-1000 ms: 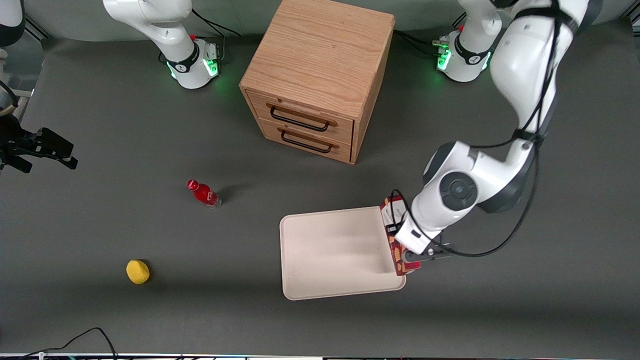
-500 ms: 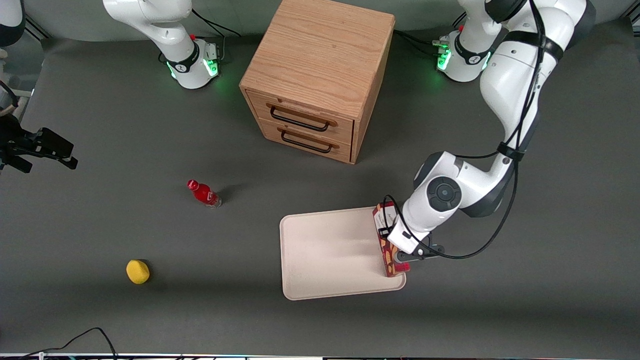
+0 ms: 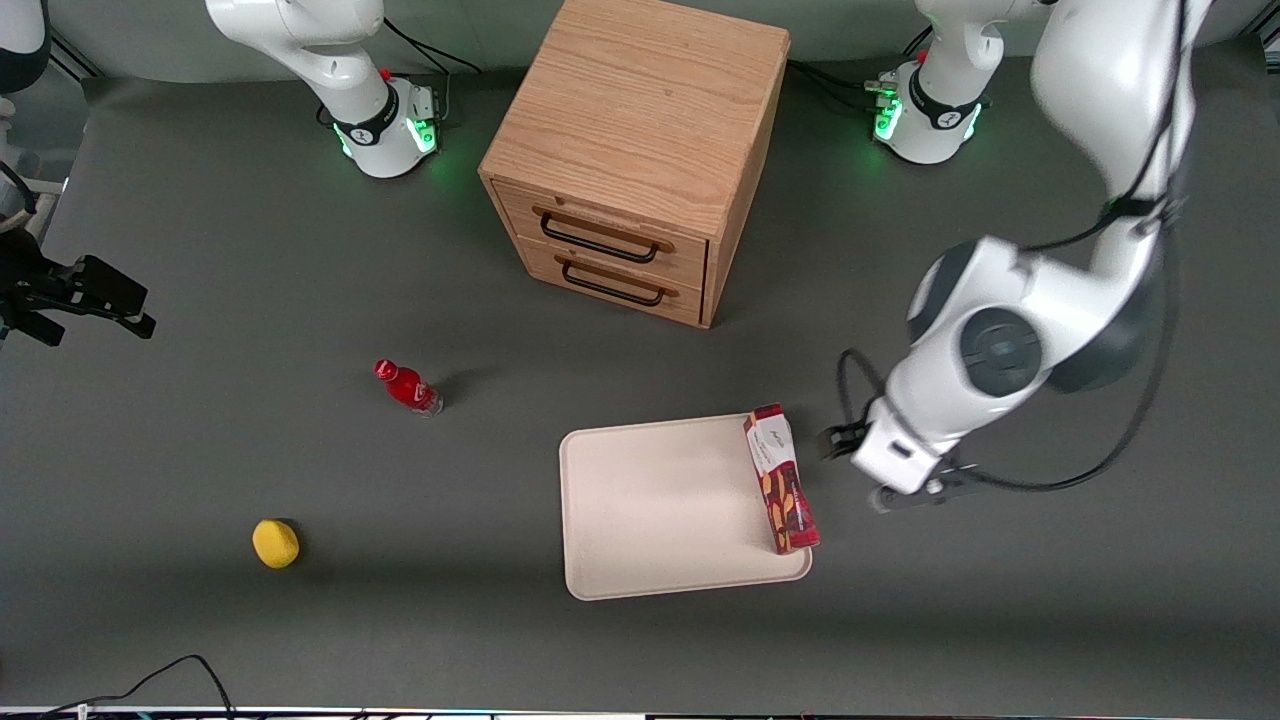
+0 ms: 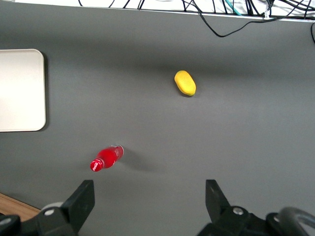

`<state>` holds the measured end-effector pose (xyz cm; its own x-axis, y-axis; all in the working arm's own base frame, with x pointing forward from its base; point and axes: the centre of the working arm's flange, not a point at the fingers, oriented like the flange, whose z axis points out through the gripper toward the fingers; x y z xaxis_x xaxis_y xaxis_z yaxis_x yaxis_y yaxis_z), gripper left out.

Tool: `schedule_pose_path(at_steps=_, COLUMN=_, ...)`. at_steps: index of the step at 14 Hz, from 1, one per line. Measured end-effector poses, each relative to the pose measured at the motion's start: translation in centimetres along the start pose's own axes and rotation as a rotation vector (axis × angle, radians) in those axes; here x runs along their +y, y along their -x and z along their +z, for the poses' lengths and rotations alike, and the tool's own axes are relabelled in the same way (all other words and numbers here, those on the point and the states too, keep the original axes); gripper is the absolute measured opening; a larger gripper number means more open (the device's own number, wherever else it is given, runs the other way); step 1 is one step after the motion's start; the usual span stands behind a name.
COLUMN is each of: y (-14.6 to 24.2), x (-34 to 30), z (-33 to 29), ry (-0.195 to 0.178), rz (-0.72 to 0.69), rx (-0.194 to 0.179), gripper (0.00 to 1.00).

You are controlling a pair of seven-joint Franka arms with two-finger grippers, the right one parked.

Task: Place red cookie box on tray
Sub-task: 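Raise the left gripper away from the box on the tray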

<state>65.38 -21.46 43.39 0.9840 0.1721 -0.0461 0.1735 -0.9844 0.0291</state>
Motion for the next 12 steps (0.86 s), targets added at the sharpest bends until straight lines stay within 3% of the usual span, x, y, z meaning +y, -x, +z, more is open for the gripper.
schedule_pose_path(at_steps=3, y=0.8, x=-9.8, z=-8.9, ry=0.0, rz=0.08, rx=-0.073, gripper=1.0)
schedule_pose_path(at_steps=6, y=4.0, x=-19.7, z=-15.6, ry=-0.009, rz=0.154, rx=-0.133, gripper=1.0)
schedule_pose_path(at_steps=10, y=10.4, x=-25.7, z=-18.2, ry=0.003, rz=0.175, rx=-0.14, gripper=1.0)
schedule_pose_path(at_steps=12, y=12.0, x=-25.8, z=-18.5, ry=-0.02, rz=0.186, rx=-0.142, gripper=1.0)
